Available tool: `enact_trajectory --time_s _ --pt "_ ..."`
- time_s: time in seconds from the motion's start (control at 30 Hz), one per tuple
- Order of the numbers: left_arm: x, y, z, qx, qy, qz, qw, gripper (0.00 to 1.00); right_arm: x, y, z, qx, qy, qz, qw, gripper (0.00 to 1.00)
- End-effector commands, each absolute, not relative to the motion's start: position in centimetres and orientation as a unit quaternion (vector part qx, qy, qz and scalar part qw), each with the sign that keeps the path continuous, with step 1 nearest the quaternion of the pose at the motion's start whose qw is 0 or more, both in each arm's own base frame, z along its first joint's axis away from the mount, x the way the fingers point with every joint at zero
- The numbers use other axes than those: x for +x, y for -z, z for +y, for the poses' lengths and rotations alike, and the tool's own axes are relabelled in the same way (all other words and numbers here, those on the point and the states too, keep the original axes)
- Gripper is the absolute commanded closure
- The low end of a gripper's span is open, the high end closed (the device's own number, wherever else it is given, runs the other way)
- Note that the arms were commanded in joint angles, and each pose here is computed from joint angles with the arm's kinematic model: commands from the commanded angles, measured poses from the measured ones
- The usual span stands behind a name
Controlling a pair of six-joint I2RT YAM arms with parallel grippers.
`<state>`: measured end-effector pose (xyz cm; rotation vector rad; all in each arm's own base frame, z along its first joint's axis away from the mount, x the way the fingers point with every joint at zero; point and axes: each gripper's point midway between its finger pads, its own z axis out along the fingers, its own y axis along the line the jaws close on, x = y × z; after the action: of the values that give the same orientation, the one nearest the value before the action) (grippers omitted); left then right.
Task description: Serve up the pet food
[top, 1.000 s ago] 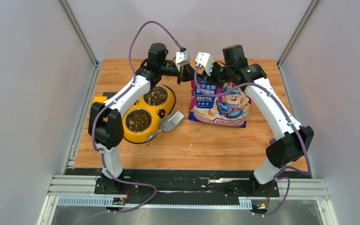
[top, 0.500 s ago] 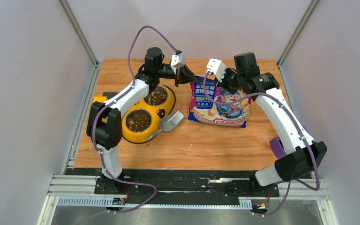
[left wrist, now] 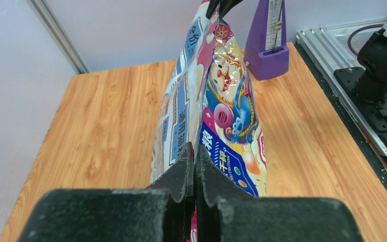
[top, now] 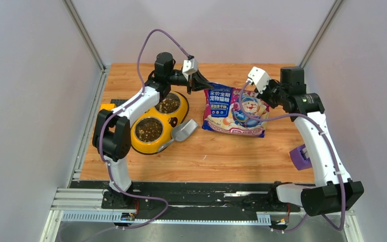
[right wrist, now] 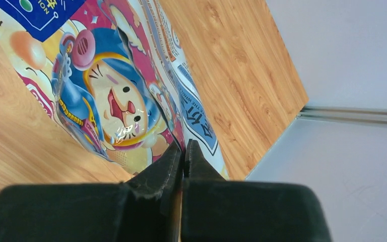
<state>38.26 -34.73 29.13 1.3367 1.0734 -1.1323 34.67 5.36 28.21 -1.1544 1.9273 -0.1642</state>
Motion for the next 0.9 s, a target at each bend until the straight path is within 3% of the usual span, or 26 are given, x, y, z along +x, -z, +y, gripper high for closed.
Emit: enact_trajectory --time_s 0.0,0.6,0.67,0.7,0.73,0.77,0.83,0.87 --pt "42.3 -30.8 -28.7 0.514 0.418 0.492 0.565 1.00 31.4 -27.0 -4.3 -0.386 0.202 0.835 0.337 1.00" --pt "42.0 -31.2 -28.7 0.517 0.426 0.485 0.562 1.00 31.8 -31.6 -11.4 -0.297 0.310 0.815 0.390 1.00" --pt "41.8 -31.9 -28.9 0.515 0.434 0.473 0.568 0.74 32.3 -32.2 -10.3 -0.295 0.285 0.812 0.415 1.00" --pt "41.5 -31.9 -28.9 0.504 0.449 0.481 0.560 0.57 32.6 -32.6 -9.7 -0.294 0.271 0.810 0.429 1.00" --pt "41.5 -33.1 -29.0 0.508 0.442 0.457 0.581 0.50 33.0 -32.9 -9.0 -0.295 0.256 0.807 0.442 0.98" --pt "41.3 -33.2 -29.0 0.494 0.454 0.464 0.579 0.22 33.2 -33.1 -8.3 -0.297 0.240 0.805 0.455 0.90" --pt "41.3 -34.6 -29.0 0.486 0.453 0.450 0.596 0.03 33.7 -33.9 -7.4 -0.291 0.218 0.800 0.477 0.68" --pt "41.3 -35.0 -29.0 0.484 0.453 0.447 0.600 0.02 34.0 -34.6 -7.0 -0.283 0.210 0.797 0.492 0.60"
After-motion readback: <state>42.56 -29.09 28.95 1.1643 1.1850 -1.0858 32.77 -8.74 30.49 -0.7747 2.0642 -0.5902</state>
